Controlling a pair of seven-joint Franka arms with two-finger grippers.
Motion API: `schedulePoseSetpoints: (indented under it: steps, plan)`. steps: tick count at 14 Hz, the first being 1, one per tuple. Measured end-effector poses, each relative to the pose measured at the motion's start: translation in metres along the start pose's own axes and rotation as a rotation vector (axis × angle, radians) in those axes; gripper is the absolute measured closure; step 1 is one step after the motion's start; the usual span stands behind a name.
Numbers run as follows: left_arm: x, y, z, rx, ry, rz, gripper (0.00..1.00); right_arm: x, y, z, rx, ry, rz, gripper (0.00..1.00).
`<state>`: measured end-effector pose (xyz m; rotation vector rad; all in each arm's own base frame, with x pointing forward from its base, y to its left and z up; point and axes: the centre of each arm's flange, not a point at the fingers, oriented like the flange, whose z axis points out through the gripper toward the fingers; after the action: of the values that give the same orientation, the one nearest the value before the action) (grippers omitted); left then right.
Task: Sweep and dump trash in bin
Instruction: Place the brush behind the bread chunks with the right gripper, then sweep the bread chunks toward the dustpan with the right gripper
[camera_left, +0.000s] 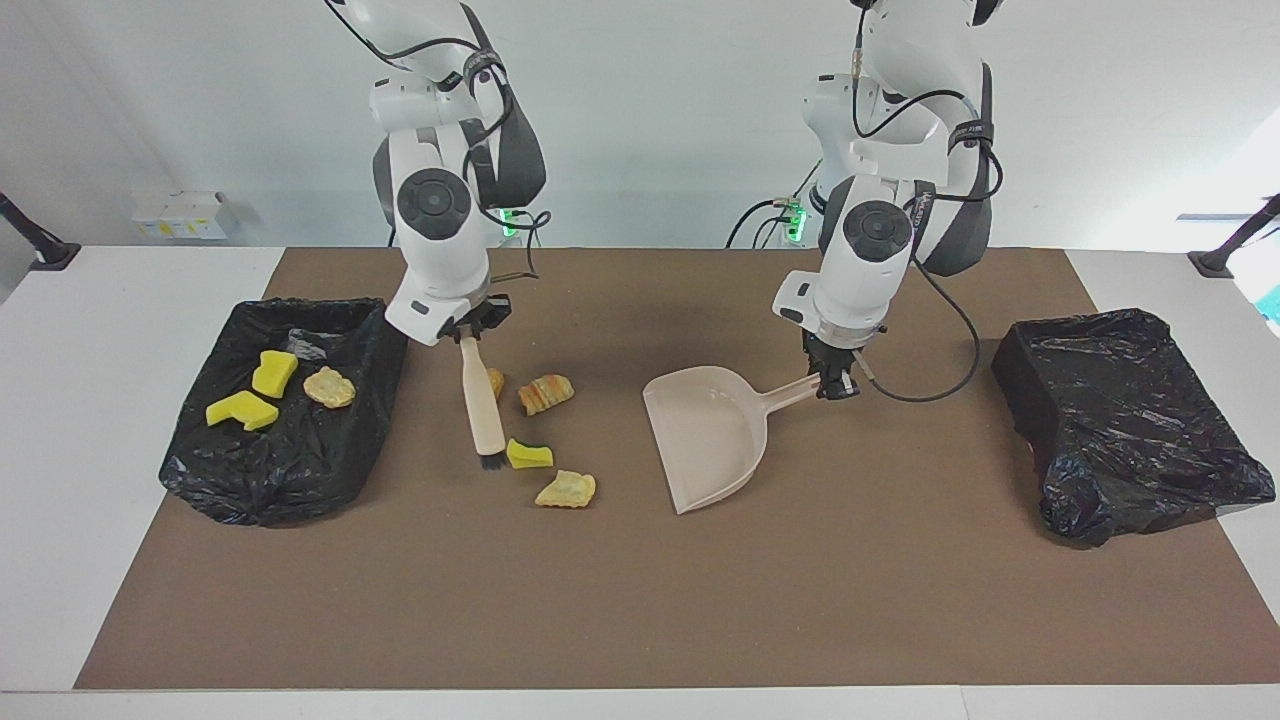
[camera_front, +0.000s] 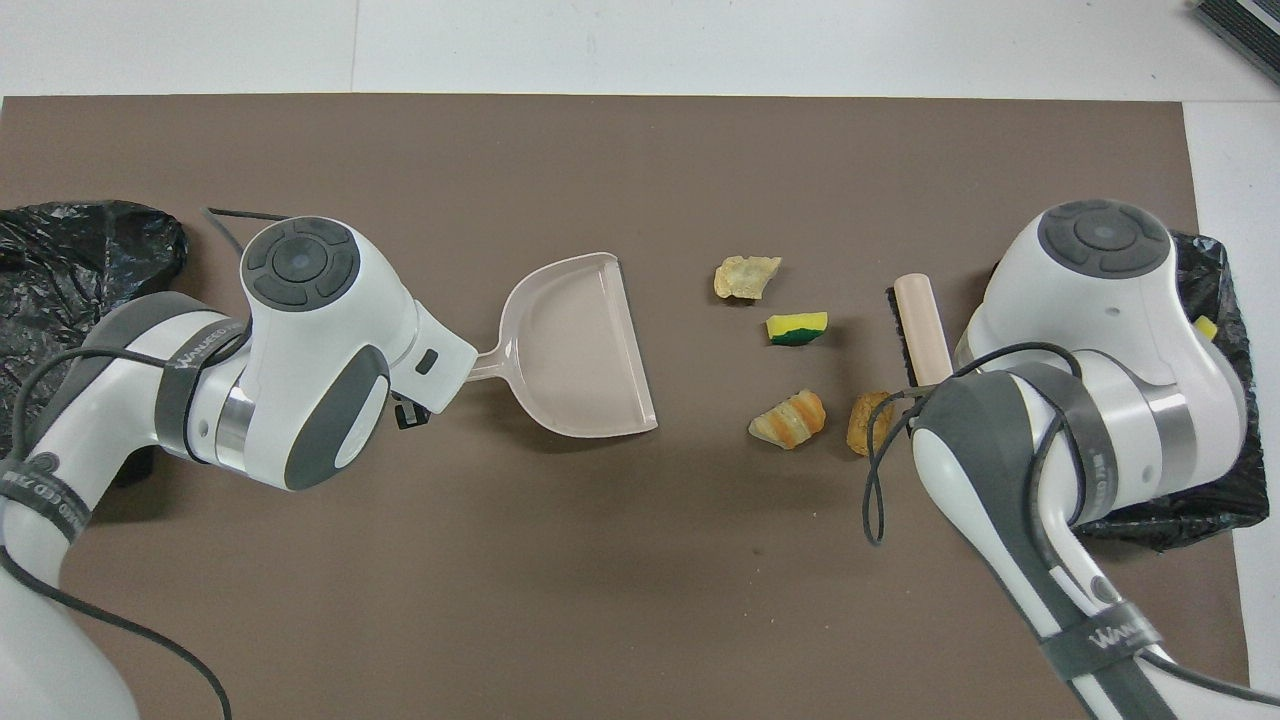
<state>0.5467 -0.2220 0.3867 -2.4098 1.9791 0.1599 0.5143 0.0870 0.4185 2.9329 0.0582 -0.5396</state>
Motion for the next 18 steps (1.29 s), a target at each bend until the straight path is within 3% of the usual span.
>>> schedulePoseSetpoints:
  steps: [4,7,11,18]
  plan:
    - [-0.001,0.001,0.006,0.002,0.002,-0.003,0.67,-0.030,0.021,0.060,0.020,0.043,0.063,0.74]
    - [-0.001,0.002,0.009,0.004,0.001,-0.001,0.67,-0.039,0.016,0.088,0.078,0.070,0.088,0.74]
    - [0.011,0.006,0.006,0.071,-0.050,0.059,0.67,-0.039,-0.031,0.095,0.147,0.086,0.185,0.74]
    - [0.013,0.007,0.006,0.082,-0.054,0.067,0.67,-0.030,-0.114,0.094,0.267,0.047,0.506,0.74]
